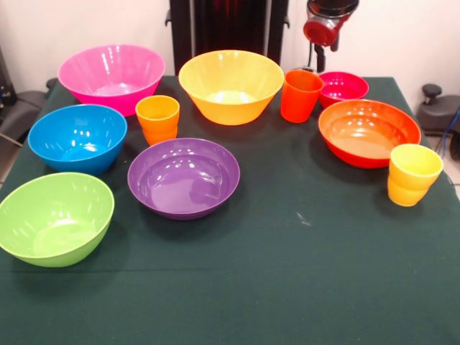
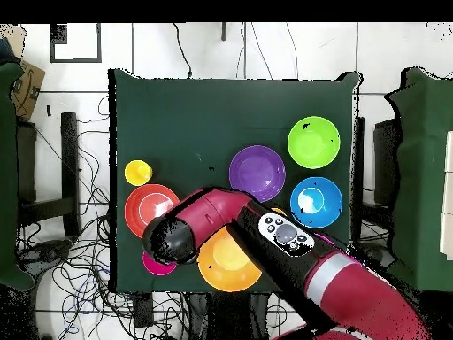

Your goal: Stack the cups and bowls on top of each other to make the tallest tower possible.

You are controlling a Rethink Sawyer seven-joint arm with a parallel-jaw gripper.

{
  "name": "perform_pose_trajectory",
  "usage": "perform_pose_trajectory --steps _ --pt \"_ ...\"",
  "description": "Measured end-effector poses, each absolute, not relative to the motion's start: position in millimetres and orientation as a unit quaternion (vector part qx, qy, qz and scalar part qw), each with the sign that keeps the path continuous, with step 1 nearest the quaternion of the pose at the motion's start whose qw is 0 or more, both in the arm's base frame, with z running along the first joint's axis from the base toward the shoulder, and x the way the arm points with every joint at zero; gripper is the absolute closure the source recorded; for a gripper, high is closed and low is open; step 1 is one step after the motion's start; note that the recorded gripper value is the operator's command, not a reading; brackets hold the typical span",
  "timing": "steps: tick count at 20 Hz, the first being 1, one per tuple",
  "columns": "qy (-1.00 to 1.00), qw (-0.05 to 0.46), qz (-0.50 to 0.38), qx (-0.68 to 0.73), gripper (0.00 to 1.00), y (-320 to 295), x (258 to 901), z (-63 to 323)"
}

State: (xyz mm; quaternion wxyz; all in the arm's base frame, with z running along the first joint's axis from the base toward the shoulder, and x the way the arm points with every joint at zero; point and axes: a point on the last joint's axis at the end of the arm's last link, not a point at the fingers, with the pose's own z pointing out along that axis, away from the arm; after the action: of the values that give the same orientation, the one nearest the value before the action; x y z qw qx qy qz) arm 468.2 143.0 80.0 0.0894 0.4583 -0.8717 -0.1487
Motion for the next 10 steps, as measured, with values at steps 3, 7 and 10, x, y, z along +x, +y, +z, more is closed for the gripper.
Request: perform_pose_trajectory --steps 3,7,10 --pt "-0.871 0.086 -0.148 0.461 0.0 145.5 470.0 83.2" --pt "-0.871 0.086 -0.147 0.462 0.0 145.1 469.7 83.3" --pt "-0.869 0.085 -0.145 0.465 0.0 144.8 468.8 81.8"
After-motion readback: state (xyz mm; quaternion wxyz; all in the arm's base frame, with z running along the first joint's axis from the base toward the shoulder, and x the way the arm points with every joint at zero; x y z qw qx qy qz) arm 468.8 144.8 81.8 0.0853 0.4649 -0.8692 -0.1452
